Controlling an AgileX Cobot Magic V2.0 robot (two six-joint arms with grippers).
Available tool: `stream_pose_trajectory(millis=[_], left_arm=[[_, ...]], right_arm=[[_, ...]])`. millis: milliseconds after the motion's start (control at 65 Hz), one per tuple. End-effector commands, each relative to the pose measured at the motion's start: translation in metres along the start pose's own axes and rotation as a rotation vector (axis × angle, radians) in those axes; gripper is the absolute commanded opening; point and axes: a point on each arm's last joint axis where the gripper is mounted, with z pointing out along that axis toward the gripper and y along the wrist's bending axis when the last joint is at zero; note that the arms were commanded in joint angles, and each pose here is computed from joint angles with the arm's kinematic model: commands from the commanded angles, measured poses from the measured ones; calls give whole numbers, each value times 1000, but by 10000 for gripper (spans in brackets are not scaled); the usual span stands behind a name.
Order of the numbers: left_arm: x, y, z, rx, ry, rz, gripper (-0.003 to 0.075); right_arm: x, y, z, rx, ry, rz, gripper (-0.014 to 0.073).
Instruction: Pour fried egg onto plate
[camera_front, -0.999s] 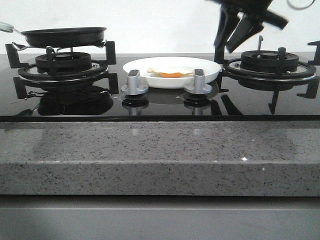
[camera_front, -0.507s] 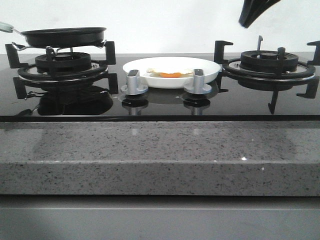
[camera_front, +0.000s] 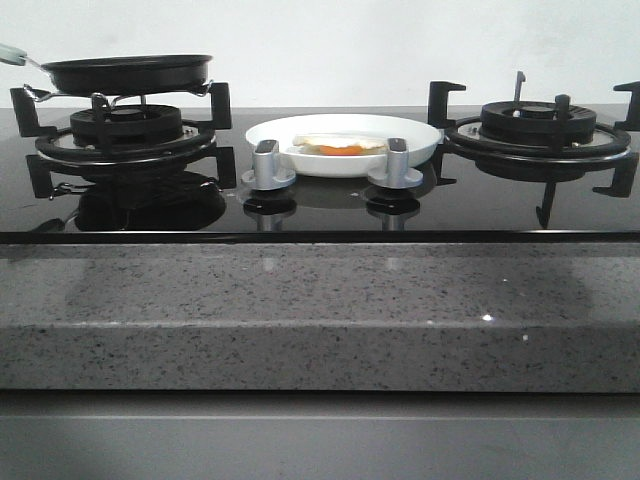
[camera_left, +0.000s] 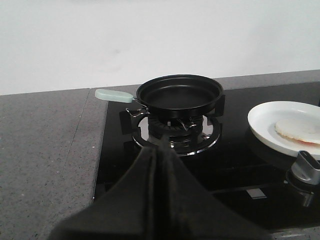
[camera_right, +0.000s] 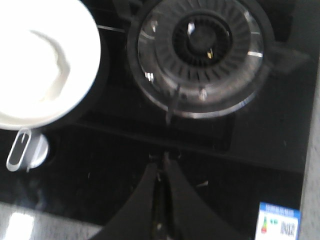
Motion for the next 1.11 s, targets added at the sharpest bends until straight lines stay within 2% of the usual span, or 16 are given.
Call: stream_pose_trajectory(millis=[0, 338, 584, 769, 907, 1092], left_arm=[[-15, 2, -2, -21, -92, -22, -19], [-15, 2, -2, -21, -92, -22, -19], [-15, 2, -2, -21, -92, -22, -19], [-15, 2, -2, -20, -91, -22, -19], [-14, 2, -2, -17, -85, -22, -19], [-13, 1, -2, -13, -76, -22, -19]], right_arm=[[13, 0, -37, 15, -168, -11, -68], [111, 0, -59, 22, -356, -7, -68], [174, -1, -60, 27, -560, -8, -68], [219, -3, -53, 29, -646, -9, -68], [248, -3, -51, 28, -700, -12, -68], [263, -3, -56, 27, -780, -16, -68]])
